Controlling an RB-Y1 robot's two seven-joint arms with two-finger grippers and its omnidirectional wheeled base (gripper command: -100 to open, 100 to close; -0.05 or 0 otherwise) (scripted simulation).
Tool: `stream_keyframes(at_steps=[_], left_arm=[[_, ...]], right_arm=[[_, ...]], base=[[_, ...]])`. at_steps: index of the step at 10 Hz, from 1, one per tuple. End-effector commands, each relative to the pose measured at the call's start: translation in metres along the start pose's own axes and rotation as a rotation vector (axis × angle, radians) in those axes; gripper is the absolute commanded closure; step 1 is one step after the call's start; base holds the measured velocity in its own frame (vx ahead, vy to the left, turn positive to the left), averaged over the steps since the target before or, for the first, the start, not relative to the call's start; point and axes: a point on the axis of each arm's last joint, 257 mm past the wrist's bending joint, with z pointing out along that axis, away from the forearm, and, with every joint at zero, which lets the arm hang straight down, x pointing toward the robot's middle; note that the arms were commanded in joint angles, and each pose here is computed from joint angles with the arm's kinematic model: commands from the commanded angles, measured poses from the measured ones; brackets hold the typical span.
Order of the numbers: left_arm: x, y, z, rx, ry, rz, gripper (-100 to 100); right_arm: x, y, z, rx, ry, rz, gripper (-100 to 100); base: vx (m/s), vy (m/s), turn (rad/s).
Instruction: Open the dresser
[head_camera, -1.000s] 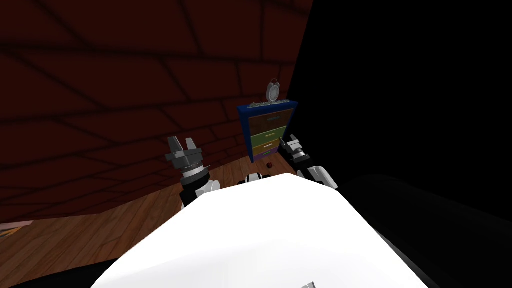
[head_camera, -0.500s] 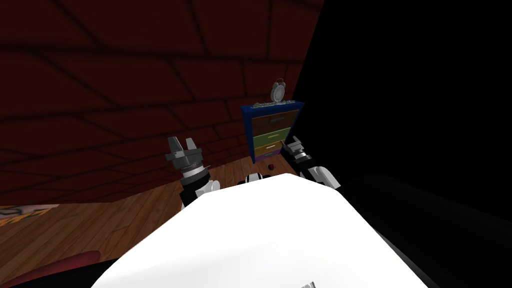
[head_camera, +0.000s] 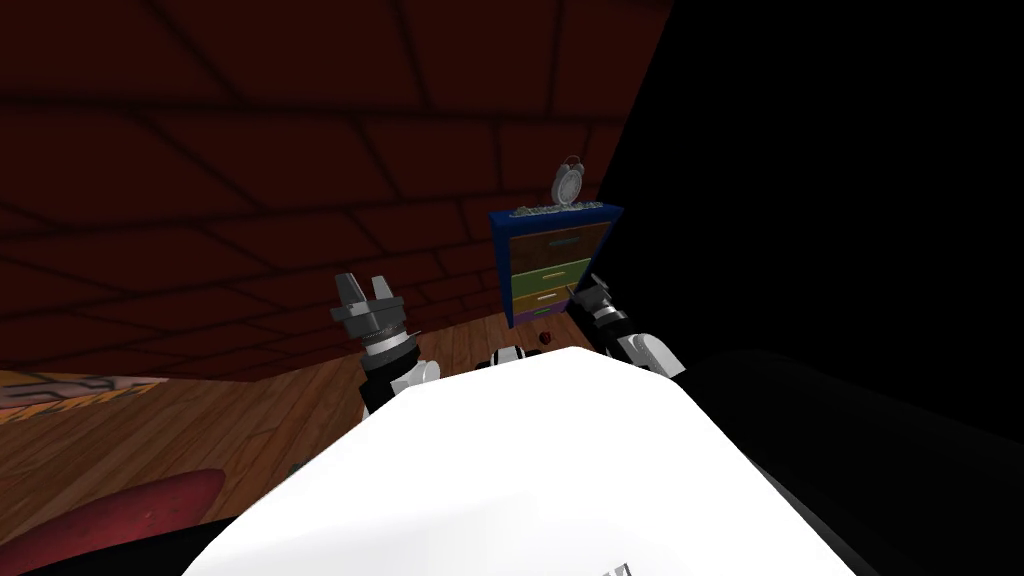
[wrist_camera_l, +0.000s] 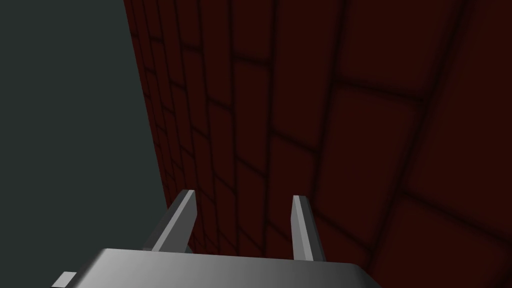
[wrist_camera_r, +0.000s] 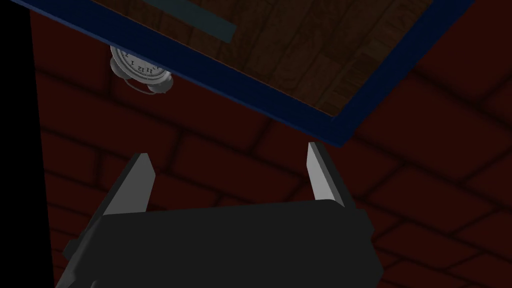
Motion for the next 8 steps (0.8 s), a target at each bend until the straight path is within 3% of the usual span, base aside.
stream_keyframes(at_steps=[1,4,8], left_arm=[[0.0,0.0,0.0,0.0,0.0,0.0,0],[0.0,0.0,0.0,0.0,0.0,0.0,0],[0.0,0.0,0.0,0.0,0.0,0.0,0]], right_arm=[[0.017,-0.01,-0.003,0.016,0.049,-0.143,-100],[0.026,-0.017,-0.004,0.022,0.079,-0.246,-100],[0.047,-0.038,-0.008,0.041,0.146,-0.494,-100]], base=[[0.044,-0.025,0.173],[0.035,-0.023,0.109],[0.044,-0.032,0.158]])
